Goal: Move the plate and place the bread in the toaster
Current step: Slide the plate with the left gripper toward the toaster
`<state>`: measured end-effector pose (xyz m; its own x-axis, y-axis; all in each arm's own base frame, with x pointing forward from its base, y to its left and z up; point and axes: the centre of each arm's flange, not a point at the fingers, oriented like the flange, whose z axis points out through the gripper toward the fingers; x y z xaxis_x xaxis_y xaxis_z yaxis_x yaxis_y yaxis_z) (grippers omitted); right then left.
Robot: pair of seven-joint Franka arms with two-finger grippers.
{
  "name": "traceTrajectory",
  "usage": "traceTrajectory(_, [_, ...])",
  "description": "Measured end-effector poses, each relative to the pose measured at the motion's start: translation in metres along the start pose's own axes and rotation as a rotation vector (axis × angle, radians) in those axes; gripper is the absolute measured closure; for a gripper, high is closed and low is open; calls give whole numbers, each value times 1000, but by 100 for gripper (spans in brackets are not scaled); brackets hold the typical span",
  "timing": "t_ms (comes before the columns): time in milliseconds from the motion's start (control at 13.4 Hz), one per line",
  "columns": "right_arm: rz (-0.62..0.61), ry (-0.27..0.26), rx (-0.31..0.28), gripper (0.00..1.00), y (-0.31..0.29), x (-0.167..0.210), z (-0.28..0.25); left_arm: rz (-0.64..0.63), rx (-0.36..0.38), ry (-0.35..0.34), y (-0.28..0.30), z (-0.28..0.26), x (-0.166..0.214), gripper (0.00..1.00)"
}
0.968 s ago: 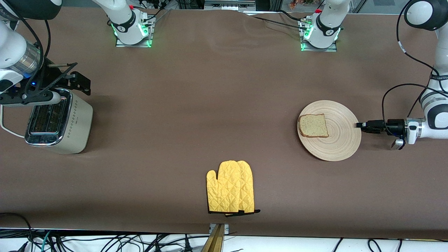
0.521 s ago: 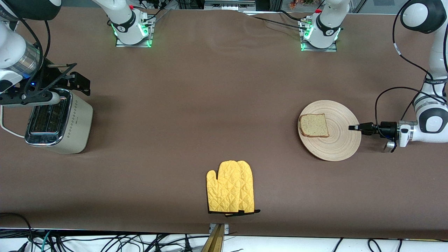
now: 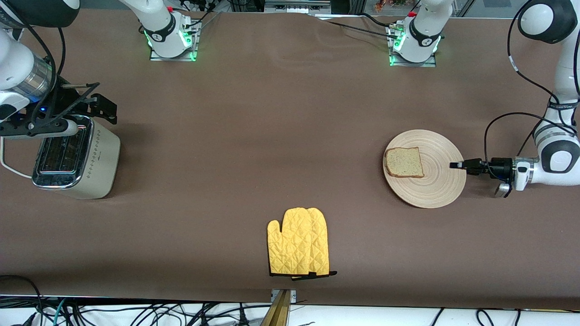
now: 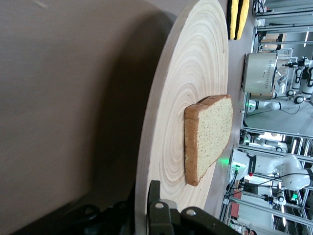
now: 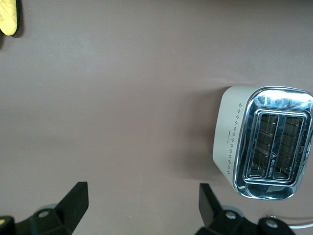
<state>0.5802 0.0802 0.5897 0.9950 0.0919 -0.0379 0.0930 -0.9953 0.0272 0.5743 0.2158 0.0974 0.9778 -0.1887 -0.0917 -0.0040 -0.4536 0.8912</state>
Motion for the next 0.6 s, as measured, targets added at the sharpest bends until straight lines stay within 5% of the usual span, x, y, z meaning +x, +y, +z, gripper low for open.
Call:
traceTrajectory(372, [-2,1,-1,0,-1,0,0,-30,-105,-44,40,95,40,92])
traceTrajectory(596, [-4,0,-1,0,-2,0,0,-16,-79,-81,70,153,57,92])
